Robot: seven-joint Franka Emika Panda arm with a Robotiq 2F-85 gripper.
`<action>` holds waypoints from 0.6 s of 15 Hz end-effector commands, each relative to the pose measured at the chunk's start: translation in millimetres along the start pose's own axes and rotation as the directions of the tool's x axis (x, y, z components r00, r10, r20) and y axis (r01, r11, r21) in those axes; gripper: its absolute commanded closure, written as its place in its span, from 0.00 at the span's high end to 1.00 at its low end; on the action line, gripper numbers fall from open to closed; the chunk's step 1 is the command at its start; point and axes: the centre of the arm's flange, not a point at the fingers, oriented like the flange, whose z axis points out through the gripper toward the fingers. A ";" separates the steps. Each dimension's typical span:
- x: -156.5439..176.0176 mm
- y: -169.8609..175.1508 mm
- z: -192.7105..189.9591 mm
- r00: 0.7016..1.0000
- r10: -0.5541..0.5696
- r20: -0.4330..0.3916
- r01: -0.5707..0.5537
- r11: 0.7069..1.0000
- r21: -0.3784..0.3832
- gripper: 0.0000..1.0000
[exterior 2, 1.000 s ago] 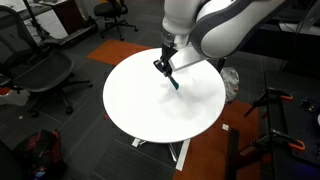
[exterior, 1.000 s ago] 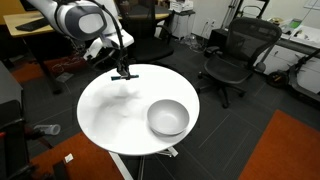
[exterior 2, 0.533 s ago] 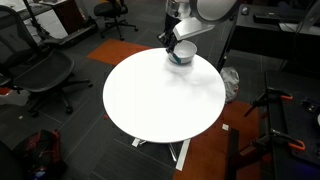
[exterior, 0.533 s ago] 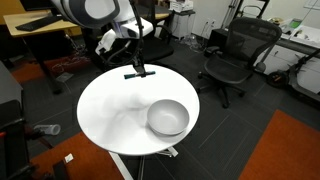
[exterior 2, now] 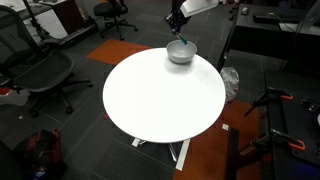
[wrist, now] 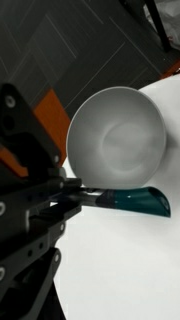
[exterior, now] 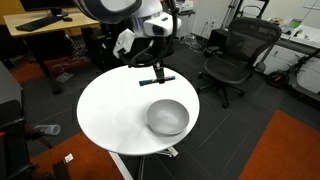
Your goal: Put the marker in the bowl
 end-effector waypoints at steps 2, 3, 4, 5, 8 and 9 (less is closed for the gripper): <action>28.7 16.7 13.3 0.998 0.002 0.057 0.001 0.999 -0.043 0.05; 31.7 20.4 18.5 0.998 0.009 0.062 -0.006 0.999 -0.048 0.05; 34.2 23.2 25.2 0.998 0.016 0.063 -0.013 0.999 -0.050 0.05; 35.6 25.0 31.7 0.998 0.020 0.060 -0.017 0.999 -0.051 0.05; 39.0 30.4 52.2 0.998 0.033 0.062 -0.030 0.998 -0.048 0.05; 39.6 32.3 58.5 0.997 0.040 0.068 -0.037 0.998 -0.051 0.05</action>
